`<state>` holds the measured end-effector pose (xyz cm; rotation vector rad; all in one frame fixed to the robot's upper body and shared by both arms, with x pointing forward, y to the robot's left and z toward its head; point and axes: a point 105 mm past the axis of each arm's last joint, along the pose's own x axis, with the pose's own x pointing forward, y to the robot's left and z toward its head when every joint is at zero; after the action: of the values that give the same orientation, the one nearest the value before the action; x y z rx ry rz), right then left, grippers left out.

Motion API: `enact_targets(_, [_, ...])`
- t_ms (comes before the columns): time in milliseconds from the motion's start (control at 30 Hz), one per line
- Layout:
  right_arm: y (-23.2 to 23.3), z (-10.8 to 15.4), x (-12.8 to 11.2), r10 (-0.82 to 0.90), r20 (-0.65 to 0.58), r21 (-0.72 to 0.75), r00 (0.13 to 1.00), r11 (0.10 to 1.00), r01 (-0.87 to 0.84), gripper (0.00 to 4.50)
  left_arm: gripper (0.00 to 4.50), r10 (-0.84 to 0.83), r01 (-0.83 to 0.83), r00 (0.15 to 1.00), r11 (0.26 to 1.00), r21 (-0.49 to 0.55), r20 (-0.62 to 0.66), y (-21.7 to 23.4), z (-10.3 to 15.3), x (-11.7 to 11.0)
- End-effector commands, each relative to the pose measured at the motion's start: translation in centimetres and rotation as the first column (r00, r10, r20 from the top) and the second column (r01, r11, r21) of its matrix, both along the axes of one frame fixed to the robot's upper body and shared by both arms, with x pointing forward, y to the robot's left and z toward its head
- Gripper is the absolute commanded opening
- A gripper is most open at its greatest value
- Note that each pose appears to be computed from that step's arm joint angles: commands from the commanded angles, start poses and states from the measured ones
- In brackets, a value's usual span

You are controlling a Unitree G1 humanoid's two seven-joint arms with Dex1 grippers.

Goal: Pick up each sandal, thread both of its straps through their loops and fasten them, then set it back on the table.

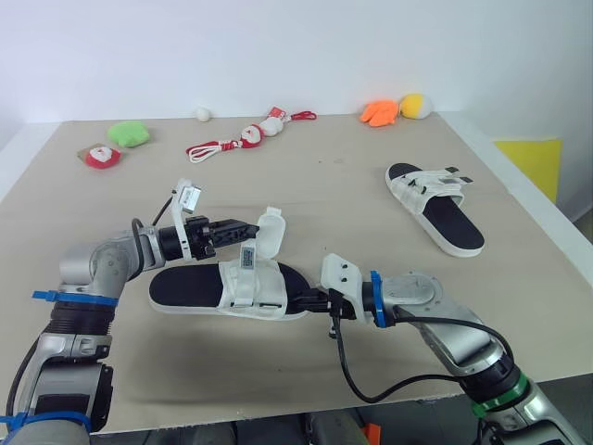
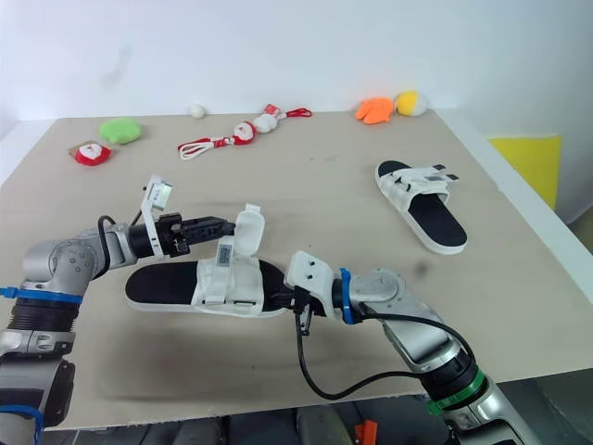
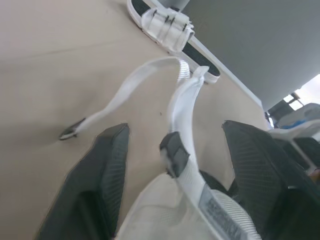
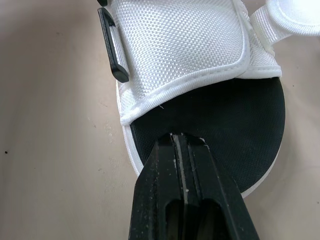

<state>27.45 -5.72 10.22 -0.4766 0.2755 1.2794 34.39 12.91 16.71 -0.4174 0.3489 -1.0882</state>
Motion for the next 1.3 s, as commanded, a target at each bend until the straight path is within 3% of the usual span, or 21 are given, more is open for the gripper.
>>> enact_targets(33, [-2.0,-3.5,0.9,-0.127,-0.064,-0.115,0.990,0.986,0.119,0.00,1.23,-0.049,0.049,0.999,0.998,-0.025,0.010,-0.3,0.9,-0.6])
enact_targets(133, [-2.0,-3.5,0.9,-0.128,-0.063,-0.115,0.990,0.986,0.120,0.00,0.05,-0.083,0.083,0.997,0.996,-0.026,-0.002,-0.5,0.7,-1.3])
enact_targets(367, [-2.0,-3.4,1.0,-0.128,-0.057,-0.113,0.990,0.986,0.121,0.00,0.05,-0.040,0.040,0.999,0.999,-0.016,0.015,0.2,0.5,-0.7])
enact_targets(500, [-1.9,-3.4,1.1,-0.127,-0.055,-0.112,0.990,0.986,0.120,0.00,0.05,0.056,-0.054,0.998,0.997,-0.049,0.028,1.5,1.1,0.8])
enact_targets(667, [-1.9,-3.4,1.0,-0.127,-0.055,-0.112,0.990,0.986,0.121,0.00,0.05,0.105,-0.106,0.994,0.988,-0.108,-0.010,2.6,1.2,1.0])
enact_targets(833, [-1.9,-3.4,1.1,-0.127,-0.055,-0.111,0.990,0.986,0.120,0.00,0.05,0.102,-0.106,0.994,0.983,-0.153,-0.033,2.6,1.0,0.3])
enact_targets(967, [-1.9,-3.4,1.1,-0.124,-0.055,-0.113,0.991,0.987,0.118,0.00,0.05,0.012,-0.004,1.000,0.949,-0.316,0.025,2.6,3.9,-1.7])
enact_targets(1067, [-1.9,-3.4,1.1,-0.125,-0.056,-0.113,0.991,0.987,0.118,0.00,0.05,-0.034,0.047,0.999,0.931,-0.362,0.042,2.5,5.1,-2.7])
enact_targets(1167, [-2.1,-3.5,1.2,-0.146,-0.072,-0.123,0.987,0.983,0.137,0.00,0.05,-0.095,0.105,0.994,0.940,-0.326,0.046,2.1,4.7,-4.1])
enact_targets(1300, [-2.1,-3.5,1.3,-0.145,-0.065,-0.124,0.987,0.983,0.136,0.00,0.05,0.013,-0.008,1.000,0.973,-0.233,0.022,2.5,2.6,-2.6])
